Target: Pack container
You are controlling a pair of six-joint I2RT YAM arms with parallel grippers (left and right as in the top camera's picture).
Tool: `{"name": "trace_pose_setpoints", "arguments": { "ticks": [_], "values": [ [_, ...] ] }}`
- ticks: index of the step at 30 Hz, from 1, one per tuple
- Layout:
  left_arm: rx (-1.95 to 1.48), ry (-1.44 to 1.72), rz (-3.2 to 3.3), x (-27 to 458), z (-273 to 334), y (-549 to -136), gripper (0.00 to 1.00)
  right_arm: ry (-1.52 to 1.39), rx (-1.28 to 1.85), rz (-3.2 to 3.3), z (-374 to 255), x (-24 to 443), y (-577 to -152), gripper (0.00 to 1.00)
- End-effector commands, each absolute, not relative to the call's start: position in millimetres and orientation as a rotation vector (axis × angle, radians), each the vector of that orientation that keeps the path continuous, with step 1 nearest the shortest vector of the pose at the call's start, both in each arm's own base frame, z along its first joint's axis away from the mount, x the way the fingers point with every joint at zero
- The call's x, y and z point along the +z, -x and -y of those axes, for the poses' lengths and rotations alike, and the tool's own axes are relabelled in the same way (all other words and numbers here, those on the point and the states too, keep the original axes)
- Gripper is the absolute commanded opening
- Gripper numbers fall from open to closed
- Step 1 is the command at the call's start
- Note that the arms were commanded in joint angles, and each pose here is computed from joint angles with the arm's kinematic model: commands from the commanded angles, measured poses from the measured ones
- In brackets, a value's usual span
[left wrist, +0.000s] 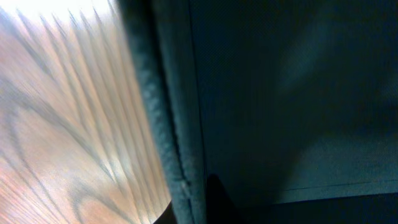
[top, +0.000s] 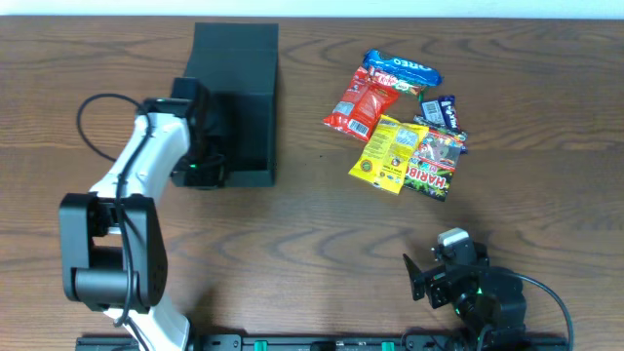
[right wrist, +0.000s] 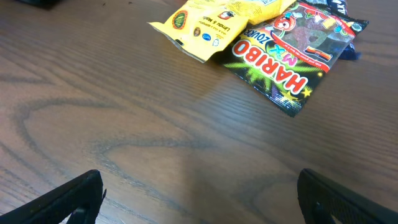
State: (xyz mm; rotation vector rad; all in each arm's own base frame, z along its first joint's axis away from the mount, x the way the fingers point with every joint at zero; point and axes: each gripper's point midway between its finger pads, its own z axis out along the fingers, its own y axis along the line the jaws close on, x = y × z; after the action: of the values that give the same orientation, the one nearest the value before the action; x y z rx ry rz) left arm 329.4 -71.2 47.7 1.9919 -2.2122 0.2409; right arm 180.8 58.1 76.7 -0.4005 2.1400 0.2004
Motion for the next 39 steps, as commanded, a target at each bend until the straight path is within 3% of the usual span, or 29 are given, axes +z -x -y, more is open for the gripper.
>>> {"name": "trace_pose_setpoints", "arguments": {
  "ticks": [1, 12, 13, 15, 24, 31, 35, 37, 39],
  "values": [
    [0.277, -2.012, 2.214, 59, 89, -331, 0.06, 0.379, 0.200, -2.145, -56, 75, -181, 0.99],
    [0.267, -1.934, 2.296, 59, 115, -325, 0.06, 0.378, 0.199, -2.145, -56, 75, -181, 0.99],
    [0.283, -1.925, 2.302, 59, 116, -327, 0.24, 0.378, 0.199, -2.145, -56, 75, -181, 0.99],
    [0.358, -1.863, 2.320, 61, 125, -331, 0.98, 0.378, 0.199, -2.145, -56, 75, -181, 0.99],
    [0.533, -1.550, 2.605, 83, 133, -343, 0.95, 0.378, 0.199, -2.145, -56, 75, -181, 0.99],
    [0.489, -1.220, 3.224, 162, 90, -349, 0.96, 0.378, 0.199, -2.145, -56, 75, -181, 0.99],
    [-0.094, -0.691, 3.718, 209, 36, -359, 0.96, 0.378, 0.199, -2.145, -56, 75, -181, 0.99],
    [-0.379, -0.315, 3.791, 219, 23, -365, 0.95, 0.378, 0.199, -2.145, -56, 75, -181, 0.99],
    [-0.453, 0.142, 3.764, 211, 29, -372, 0.95, 0.378, 0.199, -2.145, -56, 75, -181, 0.99]
  ]
}}
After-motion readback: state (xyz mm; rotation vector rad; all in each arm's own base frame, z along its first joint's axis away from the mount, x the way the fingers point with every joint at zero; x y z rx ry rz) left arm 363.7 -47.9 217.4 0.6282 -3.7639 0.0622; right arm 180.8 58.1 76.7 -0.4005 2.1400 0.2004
